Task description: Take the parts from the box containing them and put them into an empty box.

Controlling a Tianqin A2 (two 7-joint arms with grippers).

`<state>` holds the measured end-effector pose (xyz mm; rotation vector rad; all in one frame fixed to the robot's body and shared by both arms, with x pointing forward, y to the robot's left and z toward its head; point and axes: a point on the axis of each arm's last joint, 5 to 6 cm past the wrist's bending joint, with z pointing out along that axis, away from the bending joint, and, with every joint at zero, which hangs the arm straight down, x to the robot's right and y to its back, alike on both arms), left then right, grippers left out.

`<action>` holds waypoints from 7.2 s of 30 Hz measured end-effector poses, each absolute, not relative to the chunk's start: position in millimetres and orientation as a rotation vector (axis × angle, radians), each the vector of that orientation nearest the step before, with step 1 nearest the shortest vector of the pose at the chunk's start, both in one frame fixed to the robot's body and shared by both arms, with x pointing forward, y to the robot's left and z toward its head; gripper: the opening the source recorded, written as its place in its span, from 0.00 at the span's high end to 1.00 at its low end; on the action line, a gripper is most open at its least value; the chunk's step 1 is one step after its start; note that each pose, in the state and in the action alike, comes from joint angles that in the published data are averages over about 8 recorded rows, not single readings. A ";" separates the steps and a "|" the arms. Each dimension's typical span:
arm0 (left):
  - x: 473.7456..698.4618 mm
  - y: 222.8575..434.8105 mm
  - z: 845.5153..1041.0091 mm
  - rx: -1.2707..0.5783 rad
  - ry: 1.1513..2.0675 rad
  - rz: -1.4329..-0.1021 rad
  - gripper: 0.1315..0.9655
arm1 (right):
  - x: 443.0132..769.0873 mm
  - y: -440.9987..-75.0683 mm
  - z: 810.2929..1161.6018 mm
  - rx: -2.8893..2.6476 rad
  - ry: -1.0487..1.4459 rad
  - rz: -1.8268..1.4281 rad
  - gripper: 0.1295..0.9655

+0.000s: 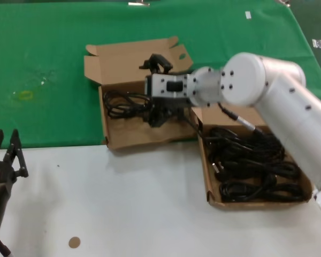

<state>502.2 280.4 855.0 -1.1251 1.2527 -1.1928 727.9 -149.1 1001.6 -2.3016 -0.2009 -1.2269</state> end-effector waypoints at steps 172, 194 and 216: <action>502.2 280.4 855.0 -1.125 1.253 -1.193 0.00 | 518.2 -273.8 856.4 -1.293 1.090 -1.237 0.00; 502.2 280.4 855.0 -1.125 1.253 -1.193 0.00 | 518.2 -273.8 856.4 -1.293 1.090 -1.237 0.00; 502.2 280.4 855.0 -1.125 1.253 -1.193 0.00 | 518.2 -273.8 856.4 -1.293 1.090 -1.237 0.00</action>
